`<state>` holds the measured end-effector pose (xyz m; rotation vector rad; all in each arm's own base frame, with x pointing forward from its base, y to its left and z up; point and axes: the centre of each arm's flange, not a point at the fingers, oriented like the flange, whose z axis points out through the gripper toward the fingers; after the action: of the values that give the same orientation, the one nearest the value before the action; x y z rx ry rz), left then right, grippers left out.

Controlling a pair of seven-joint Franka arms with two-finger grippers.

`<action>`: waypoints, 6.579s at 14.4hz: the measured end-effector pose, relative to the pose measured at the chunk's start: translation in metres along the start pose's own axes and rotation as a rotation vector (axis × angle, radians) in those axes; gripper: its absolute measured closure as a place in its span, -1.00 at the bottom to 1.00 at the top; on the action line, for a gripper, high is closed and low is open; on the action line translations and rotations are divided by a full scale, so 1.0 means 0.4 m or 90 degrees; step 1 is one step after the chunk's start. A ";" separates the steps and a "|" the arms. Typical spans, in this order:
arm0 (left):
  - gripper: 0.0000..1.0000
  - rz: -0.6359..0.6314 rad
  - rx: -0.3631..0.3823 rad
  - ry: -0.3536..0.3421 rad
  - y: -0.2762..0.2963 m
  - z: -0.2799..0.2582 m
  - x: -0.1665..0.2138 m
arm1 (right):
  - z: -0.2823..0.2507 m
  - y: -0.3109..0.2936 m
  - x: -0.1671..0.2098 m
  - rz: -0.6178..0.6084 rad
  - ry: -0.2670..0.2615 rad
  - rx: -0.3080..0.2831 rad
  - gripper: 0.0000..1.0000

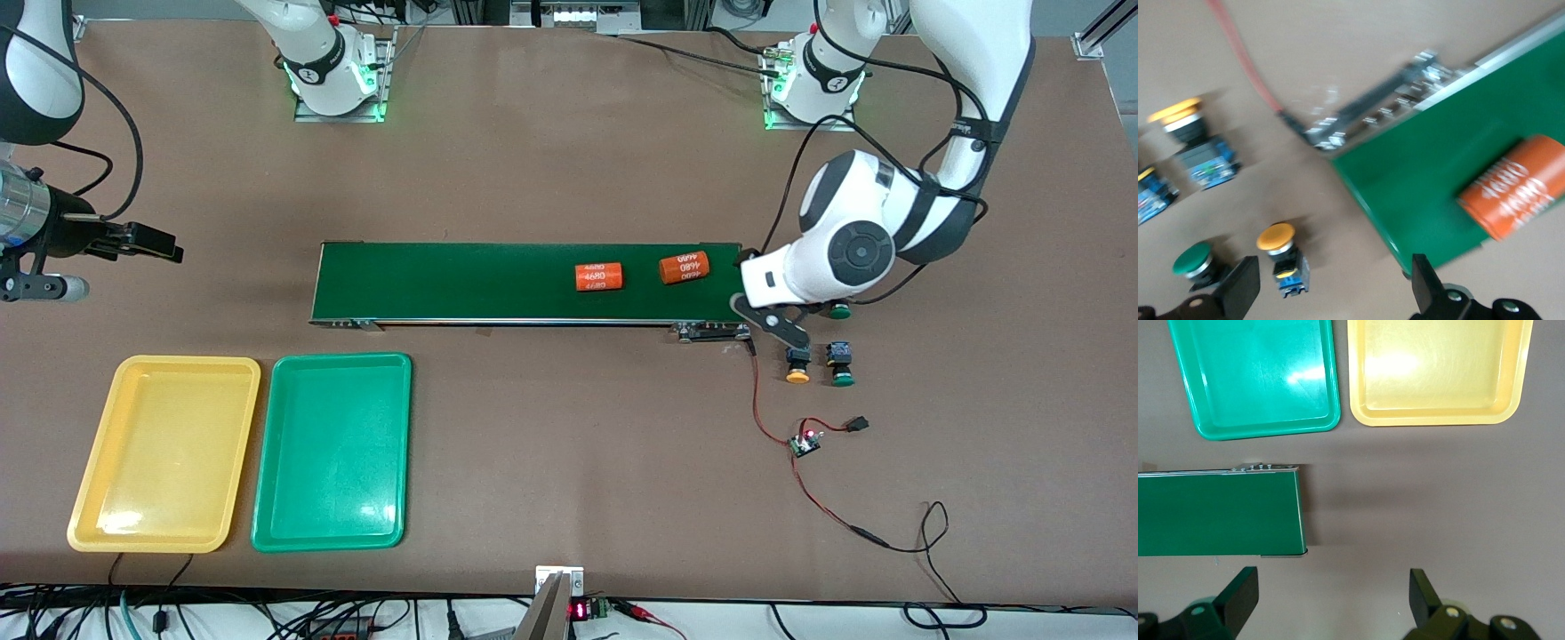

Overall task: Sort buttons by color to trays
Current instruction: 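Grasp a yellow-cap button and set it on the belt, then grasp the second yellow button while the right gripper approaches the belt, then place the yellow button on the belt while the right gripper hovers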

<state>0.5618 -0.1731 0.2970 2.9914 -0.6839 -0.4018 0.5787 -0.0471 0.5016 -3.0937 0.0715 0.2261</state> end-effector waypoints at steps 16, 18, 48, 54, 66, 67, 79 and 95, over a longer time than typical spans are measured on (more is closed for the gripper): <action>-0.80 -0.174 0.005 0.109 -0.254 0.269 0.046 | 0.003 -0.001 0.001 0.000 -0.001 0.000 -1.00; -0.35 -0.174 0.005 0.108 -0.248 0.270 0.047 | 0.003 -0.001 0.001 -0.001 -0.001 0.000 -1.00; -1.00 -0.415 -0.013 -0.009 0.098 -0.014 -0.011 | 0.006 -0.003 0.001 -0.001 -0.003 0.000 -1.00; -1.00 -0.249 -0.016 -0.099 -0.089 0.110 -0.097 | 0.010 -0.007 0.001 -0.003 -0.006 0.001 -1.00; -0.89 -0.116 0.019 -0.024 -0.098 0.339 -0.181 | 0.154 -0.056 -0.162 -0.009 0.038 0.007 -1.00; -0.75 -0.118 0.018 -0.025 -0.103 0.345 -0.184 | 0.155 -0.085 -0.166 -0.006 0.043 0.006 -1.00; 0.33 -0.176 -0.061 -0.043 -0.062 0.056 -0.101 | 0.308 -0.628 -0.196 0.026 0.088 0.036 -1.00; -0.81 -0.276 -0.155 0.006 0.191 0.036 0.012 | 0.401 -0.792 -0.240 0.015 0.092 0.036 -1.00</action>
<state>0.5299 -0.2440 0.2900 2.8811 0.0255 -0.4498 0.4762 0.2798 0.3681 -3.0495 0.1169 0.0009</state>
